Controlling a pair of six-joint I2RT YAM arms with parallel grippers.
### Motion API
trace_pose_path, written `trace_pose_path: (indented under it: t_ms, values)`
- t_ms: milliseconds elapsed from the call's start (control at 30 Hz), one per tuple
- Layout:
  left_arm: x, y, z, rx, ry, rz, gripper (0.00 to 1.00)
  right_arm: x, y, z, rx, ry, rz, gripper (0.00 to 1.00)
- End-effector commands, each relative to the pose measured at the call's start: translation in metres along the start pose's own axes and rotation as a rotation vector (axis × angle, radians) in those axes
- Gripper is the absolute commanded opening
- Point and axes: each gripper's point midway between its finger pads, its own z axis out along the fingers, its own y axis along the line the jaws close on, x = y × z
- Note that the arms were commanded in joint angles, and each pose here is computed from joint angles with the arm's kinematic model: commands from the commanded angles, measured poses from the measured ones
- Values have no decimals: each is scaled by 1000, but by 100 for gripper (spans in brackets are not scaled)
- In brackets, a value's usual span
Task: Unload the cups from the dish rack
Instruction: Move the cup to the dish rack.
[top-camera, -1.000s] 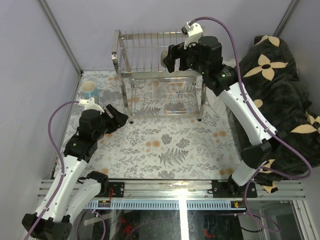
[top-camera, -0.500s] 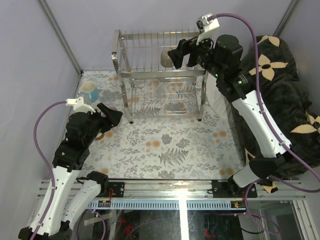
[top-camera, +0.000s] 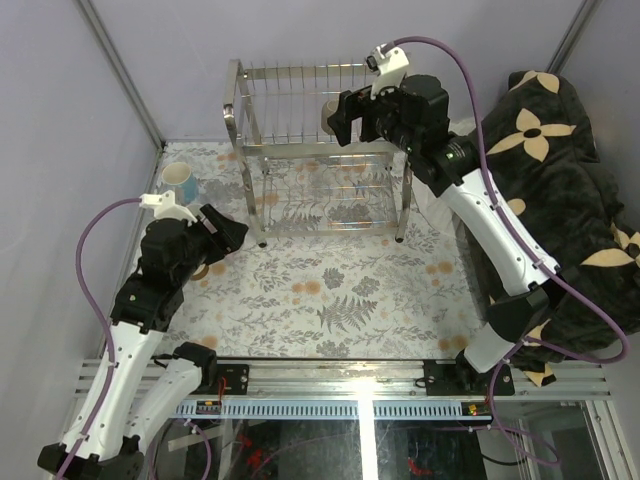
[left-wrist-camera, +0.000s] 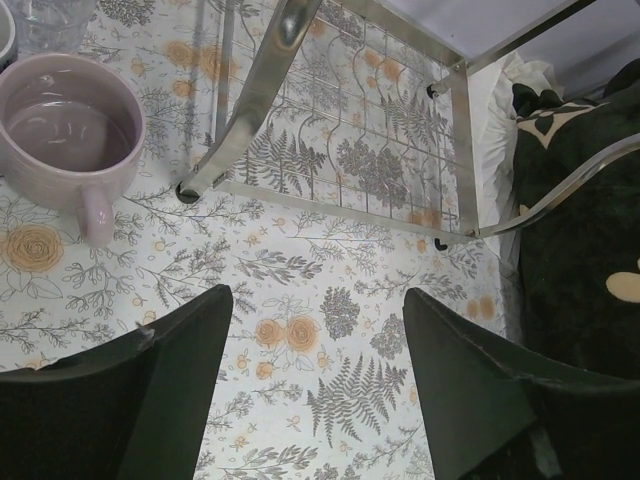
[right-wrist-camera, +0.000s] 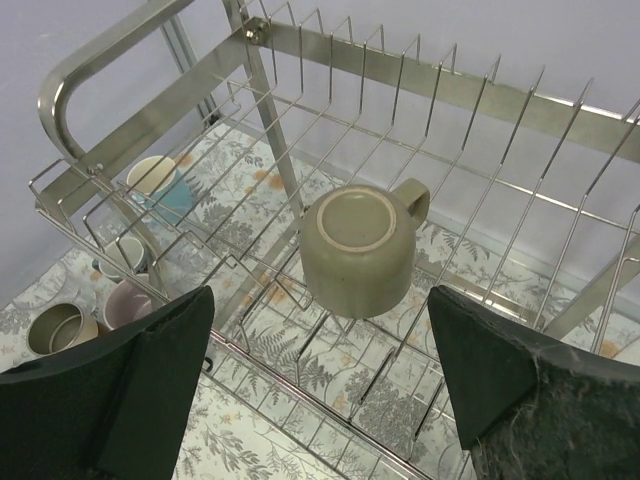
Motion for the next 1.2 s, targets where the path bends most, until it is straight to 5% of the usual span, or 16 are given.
trace_pose_path:
  t_ms: [0, 567, 900, 1167]
  values:
    - [-11, -10, -3, 24, -10, 54, 69, -39, 6, -21, -8, -123, 29, 95]
    - [-18, -41, 15, 136, 1, 73, 70, -49, 0, -43, 34, -205, 49, 95]
    - [-53, -43, 39, 53, -104, -2, 70, -38, -14, -30, 92, -306, 38, 95]
    - [-79, -65, 34, 19, -51, 29, 70, -58, -17, -45, 116, -350, 48, 96]
